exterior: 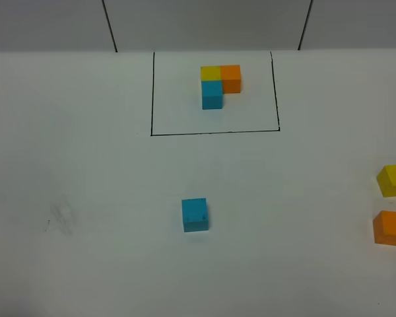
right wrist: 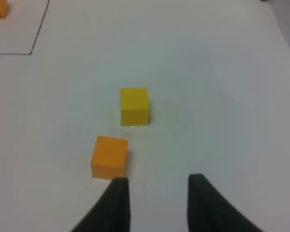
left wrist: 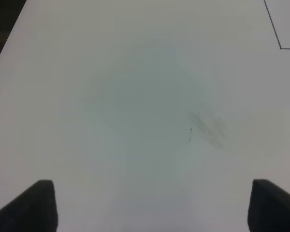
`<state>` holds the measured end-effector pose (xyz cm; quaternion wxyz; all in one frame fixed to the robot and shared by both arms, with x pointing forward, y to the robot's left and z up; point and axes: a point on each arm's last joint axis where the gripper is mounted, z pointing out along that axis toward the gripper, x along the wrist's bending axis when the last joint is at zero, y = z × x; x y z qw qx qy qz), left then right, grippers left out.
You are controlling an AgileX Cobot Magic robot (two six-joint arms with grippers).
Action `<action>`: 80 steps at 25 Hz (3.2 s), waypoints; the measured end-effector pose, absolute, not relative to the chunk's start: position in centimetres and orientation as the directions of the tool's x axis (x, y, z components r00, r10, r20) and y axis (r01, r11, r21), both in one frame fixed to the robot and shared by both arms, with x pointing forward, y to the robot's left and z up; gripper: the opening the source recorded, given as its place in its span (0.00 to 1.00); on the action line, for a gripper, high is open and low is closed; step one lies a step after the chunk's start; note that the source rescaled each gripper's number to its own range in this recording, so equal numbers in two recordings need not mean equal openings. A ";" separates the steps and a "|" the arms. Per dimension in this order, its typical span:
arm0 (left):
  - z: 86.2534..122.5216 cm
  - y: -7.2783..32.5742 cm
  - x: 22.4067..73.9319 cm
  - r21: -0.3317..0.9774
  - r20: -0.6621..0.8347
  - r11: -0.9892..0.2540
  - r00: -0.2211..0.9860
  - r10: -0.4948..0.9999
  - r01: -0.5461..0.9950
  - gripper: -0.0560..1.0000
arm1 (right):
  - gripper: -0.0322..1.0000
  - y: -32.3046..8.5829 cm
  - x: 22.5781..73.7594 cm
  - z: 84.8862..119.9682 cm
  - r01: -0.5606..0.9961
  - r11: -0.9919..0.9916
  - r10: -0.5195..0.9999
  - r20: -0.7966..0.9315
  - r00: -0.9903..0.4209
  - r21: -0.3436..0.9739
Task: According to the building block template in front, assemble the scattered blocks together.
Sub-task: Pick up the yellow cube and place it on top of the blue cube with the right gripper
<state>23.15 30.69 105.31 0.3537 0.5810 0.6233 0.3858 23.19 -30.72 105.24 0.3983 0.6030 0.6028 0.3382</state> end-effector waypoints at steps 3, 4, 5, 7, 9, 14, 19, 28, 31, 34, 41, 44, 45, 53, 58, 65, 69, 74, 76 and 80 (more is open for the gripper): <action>105.3 30.7 23.2 0.892 0.007 0.027 -0.075 0.997 0.451 0.70 | 0.03 -30.7 23.2 105.2 0.458 0.044 0.996 -0.072 0.044 0.888; 105.3 30.7 23.2 0.892 0.007 0.027 -0.075 0.997 0.451 0.70 | 0.03 -30.7 23.2 105.2 0.458 0.044 0.996 -0.072 0.044 0.888; 105.3 30.7 23.2 0.892 0.007 0.027 -0.075 0.997 0.451 0.70 | 0.03 -30.7 23.2 105.2 0.458 0.044 0.996 -0.072 0.044 0.888; 105.3 30.7 23.2 0.892 0.007 0.027 -0.075 0.997 0.451 0.70 | 0.03 -30.7 23.2 105.2 0.458 0.044 0.996 -0.072 0.044 0.888; 105.3 30.7 23.2 0.892 0.007 0.027 -0.075 0.997 0.451 0.70 | 0.03 -30.7 23.2 105.2 0.458 0.044 0.996 -0.072 0.044 0.888; 105.3 30.7 23.2 0.892 0.007 0.027 -0.075 0.997 0.451 0.70 | 0.03 -30.8 23.2 105.2 0.459 0.033 0.996 -0.066 0.056 0.888; 105.3 30.7 23.2 0.892 0.007 0.027 -0.075 0.997 0.451 0.70 | 0.14 -31.2 24.8 105.6 0.527 0.000 0.992 -0.068 0.109 0.850; 105.3 30.7 23.2 0.892 0.008 0.026 -0.074 0.997 0.451 0.70 | 0.77 -30.8 33.9 107.7 0.684 0.023 0.993 -0.096 0.068 0.729; 105.3 30.7 23.2 0.892 0.008 0.026 -0.074 0.997 0.451 0.70 | 0.95 -30.8 38.2 107.5 0.767 0.036 0.992 -0.117 0.052 0.641; 105.3 30.7 23.2 0.892 0.008 0.026 -0.074 0.997 0.451 0.70 | 0.99 -30.9 42.6 107.0 0.821 0.065 0.987 -0.156 0.030 0.568; 105.3 30.7 23.2 0.892 0.007 0.027 -0.075 0.997 0.451 0.70 | 1.00 -30.7 51.1 102.6 0.903 0.138 0.978 -0.198 -0.060 0.407; 105.3 30.7 23.2 0.892 0.007 0.027 -0.075 0.997 0.451 0.70 | 1.00 -30.6 53.0 100.4 0.915 0.153 0.977 -0.194 -0.084 0.372; 105.3 30.7 23.2 0.892 0.007 0.027 -0.075 0.997 0.451 0.70 | 1.00 -30.6 53.4 99.7 0.918 0.156 0.977 -0.192 -0.090 0.364; 105.3 30.7 23.2 0.892 0.007 0.028 -0.075 0.997 0.451 0.70 | 1.00 -30.5 55.1 95.4 0.943 0.166 0.977 -0.176 -0.118 0.289; 105.3 30.7 23.2 0.892 0.007 0.028 -0.075 0.997 0.451 0.70 | 0.99 -31.1 55.7 93.4 0.955 0.152 0.979 -0.169 -0.111 0.256; 105.3 30.7 23.2 0.892 0.007 0.028 -0.075 0.997 0.451 0.70 | 0.95 -31.8 56.0 91.2 0.966 0.155 0.979 -0.164 -0.122 0.207; 105.3 30.7 23.2 0.892 0.007 0.028 -0.075 0.997 0.451 0.70 | 0.87 -31.8 56.3 90.7 0.964 0.163 0.978 -0.161 -0.130 0.212; 105.3 30.7 23.2 0.892 0.007 0.028 -0.075 0.997 0.451 0.70 | 0.40 -31.6 56.3 90.6 0.963 0.164 0.981 -0.140 -0.136 0.213; 105.3 30.7 23.2 0.892 0.007 0.028 -0.075 0.997 0.451 0.70 | 0.24 -31.5 56.3 90.6 0.963 0.166 0.981 -0.133 -0.140 0.212; 105.3 30.7 23.2 0.892 0.007 0.028 -0.075 0.997 0.451 0.70 | 0.24 -31.4 56.3 90.7 0.959 0.187 0.978 -0.128 -0.162 0.211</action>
